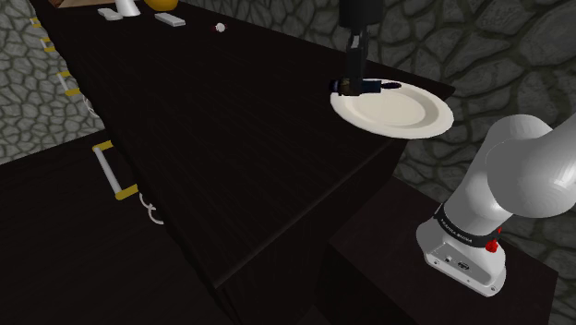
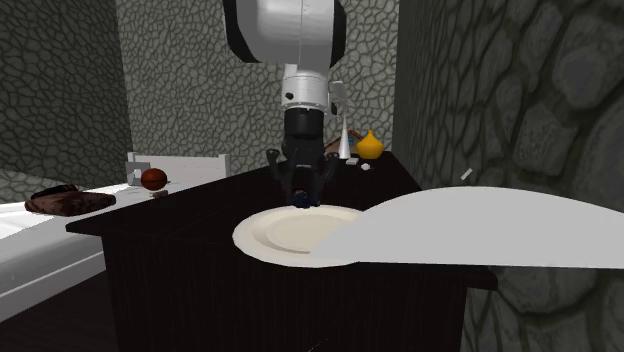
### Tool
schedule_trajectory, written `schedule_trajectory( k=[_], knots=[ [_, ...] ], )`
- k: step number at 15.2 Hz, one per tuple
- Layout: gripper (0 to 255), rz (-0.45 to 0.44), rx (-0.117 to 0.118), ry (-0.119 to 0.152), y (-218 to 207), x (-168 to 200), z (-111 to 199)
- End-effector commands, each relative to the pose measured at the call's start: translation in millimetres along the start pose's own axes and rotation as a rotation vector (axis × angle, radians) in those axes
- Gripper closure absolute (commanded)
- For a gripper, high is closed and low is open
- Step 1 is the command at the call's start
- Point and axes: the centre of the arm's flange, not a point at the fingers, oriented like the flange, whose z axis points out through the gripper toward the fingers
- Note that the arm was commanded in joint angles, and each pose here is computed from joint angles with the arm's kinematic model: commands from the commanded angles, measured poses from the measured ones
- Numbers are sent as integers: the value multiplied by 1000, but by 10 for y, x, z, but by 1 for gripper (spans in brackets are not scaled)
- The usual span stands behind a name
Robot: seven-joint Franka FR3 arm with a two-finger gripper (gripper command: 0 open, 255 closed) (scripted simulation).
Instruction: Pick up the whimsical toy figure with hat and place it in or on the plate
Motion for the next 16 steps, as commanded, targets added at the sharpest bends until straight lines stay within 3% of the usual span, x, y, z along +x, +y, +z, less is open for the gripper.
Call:
schedule_trajectory(
  k=[1, 12, 16],
  knots=[
    [255, 0, 0, 0, 5, -23, -101],
    [255, 0, 0, 0, -32, -111, -632],
    [255, 0, 0, 0, 0, -637, -597]
  ],
)
